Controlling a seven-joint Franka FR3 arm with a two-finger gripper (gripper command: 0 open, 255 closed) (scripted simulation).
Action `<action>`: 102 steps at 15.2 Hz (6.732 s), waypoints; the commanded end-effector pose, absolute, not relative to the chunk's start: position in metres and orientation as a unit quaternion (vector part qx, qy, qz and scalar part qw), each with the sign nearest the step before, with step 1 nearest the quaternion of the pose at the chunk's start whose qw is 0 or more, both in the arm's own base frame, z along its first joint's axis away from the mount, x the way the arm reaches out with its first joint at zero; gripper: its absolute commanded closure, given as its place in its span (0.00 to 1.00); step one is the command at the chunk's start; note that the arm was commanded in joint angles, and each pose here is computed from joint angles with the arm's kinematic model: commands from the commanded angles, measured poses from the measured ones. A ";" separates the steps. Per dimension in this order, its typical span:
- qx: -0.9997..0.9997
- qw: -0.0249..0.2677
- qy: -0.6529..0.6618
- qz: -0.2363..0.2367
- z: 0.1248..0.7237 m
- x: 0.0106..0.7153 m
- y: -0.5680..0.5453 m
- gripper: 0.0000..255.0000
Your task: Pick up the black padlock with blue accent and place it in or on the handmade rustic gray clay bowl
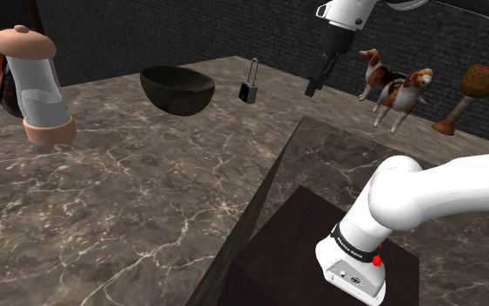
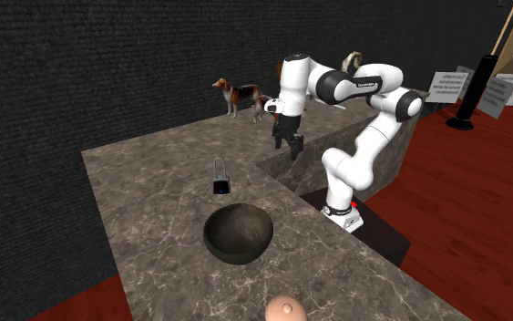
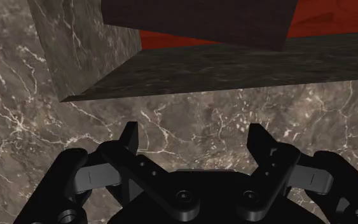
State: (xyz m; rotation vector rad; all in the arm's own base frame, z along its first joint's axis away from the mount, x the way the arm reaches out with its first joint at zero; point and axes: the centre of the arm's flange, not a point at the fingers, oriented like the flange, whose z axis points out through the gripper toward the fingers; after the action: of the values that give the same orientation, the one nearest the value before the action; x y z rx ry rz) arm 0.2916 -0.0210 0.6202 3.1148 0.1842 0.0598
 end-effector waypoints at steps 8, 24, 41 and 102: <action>0.997 0.013 0.021 0.069 0.598 0.365 -0.034 0.00; 0.991 0.016 -0.027 0.132 0.546 0.468 -0.059 0.00; 0.991 0.016 -0.027 0.132 0.543 0.469 -0.059 1.00; 0.977 0.072 -0.019 0.201 0.535 0.375 -0.032 1.00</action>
State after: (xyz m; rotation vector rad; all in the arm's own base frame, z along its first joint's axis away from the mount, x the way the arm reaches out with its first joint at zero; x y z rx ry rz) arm 0.3747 -0.0324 0.5299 2.9349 -0.0567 0.6042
